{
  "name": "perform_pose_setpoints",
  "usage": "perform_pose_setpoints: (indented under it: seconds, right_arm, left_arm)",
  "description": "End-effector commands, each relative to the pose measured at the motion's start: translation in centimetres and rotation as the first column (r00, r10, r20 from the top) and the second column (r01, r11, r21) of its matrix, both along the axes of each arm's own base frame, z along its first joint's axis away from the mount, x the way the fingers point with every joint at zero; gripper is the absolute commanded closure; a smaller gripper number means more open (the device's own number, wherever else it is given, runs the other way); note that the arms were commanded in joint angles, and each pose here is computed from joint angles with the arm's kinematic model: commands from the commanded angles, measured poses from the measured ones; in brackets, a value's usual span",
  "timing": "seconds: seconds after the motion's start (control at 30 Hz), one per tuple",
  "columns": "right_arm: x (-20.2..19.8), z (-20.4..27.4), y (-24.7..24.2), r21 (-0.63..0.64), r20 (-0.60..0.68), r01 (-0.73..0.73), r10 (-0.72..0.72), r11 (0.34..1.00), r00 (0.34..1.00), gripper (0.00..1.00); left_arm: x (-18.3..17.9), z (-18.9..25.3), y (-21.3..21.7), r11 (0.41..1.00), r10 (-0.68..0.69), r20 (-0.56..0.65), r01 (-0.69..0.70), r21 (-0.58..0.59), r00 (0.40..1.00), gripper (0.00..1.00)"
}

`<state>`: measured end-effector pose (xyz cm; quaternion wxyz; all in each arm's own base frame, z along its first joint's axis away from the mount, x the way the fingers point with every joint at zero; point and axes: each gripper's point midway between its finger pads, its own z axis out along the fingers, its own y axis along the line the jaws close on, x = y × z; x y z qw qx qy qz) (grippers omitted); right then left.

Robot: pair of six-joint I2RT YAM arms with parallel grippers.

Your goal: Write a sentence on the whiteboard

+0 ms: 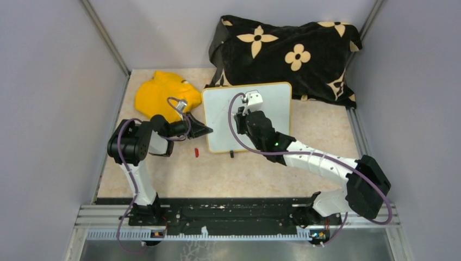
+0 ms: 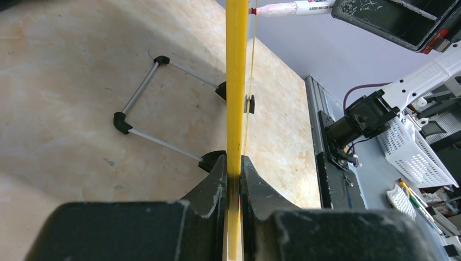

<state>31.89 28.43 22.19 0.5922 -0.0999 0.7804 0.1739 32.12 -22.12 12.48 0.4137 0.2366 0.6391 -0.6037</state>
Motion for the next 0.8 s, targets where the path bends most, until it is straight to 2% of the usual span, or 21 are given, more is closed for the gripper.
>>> perform_pose_setpoints:
  seconds: [0.0,0.77]
  right_arm:
    - [1.1,1.4,-1.9,-0.010,0.039,0.077,-0.077,0.997,0.996,1.00]
    - [2.1,3.6,0.1,0.019,0.074,0.036,-0.038,0.999,0.997,1.00]
  left_arm:
    - [-0.5,0.3,-0.3,1.000,-0.025,0.058,0.025,0.002,0.998,1.00]
    - [-0.6,0.2,-0.4,1.000,-0.028,0.055,0.028,0.004,0.998,1.00]
